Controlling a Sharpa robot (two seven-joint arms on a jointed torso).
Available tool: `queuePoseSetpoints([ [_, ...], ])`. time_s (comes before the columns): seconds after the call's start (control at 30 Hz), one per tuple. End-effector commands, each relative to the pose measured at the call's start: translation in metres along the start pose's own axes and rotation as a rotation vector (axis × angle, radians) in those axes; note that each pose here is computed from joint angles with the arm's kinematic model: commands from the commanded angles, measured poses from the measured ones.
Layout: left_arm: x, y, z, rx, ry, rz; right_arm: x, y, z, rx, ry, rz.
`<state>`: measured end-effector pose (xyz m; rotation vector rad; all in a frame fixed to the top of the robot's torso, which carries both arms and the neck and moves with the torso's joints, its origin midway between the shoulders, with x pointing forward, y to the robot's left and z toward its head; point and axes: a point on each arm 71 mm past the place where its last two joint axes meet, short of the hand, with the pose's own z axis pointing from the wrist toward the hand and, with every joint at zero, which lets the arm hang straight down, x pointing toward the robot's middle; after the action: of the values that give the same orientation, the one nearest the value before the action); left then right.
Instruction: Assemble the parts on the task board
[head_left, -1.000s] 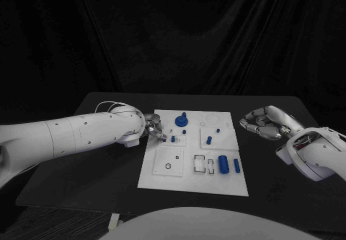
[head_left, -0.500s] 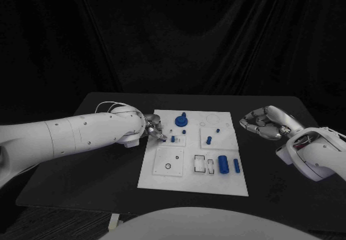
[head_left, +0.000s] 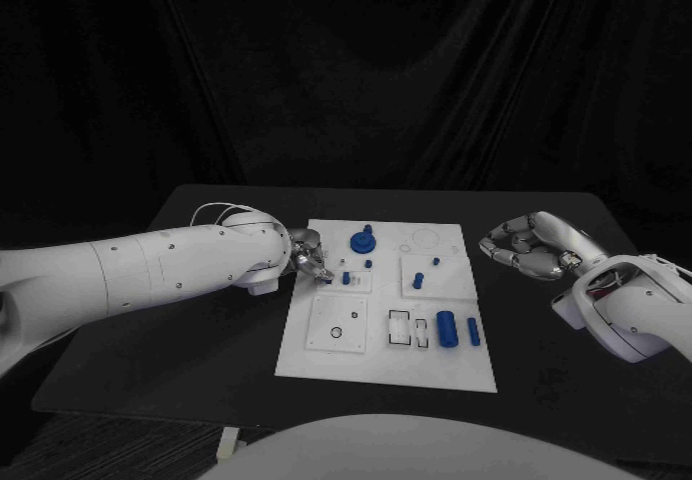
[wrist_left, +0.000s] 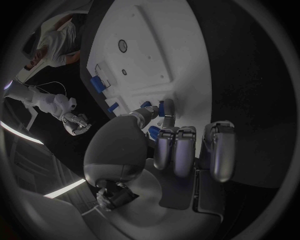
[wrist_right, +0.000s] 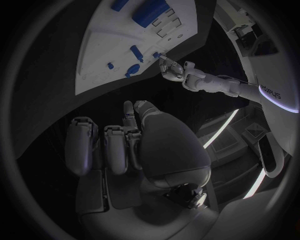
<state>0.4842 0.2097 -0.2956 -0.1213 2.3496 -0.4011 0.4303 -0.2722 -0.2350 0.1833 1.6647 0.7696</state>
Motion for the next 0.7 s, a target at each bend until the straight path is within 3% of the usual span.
queuePoseSetpoints([
  [0.03,0.0048,0.0023,0.001,-0.019,0.032,0.012,0.001,-0.0011,-0.0004,0.015,0.005,0.0],
  [0.7,0.0048,0.0036,0.003,-0.025,0.032,0.011,0.0013,-0.0014,0.0002,0.016,0.007,0.0],
])
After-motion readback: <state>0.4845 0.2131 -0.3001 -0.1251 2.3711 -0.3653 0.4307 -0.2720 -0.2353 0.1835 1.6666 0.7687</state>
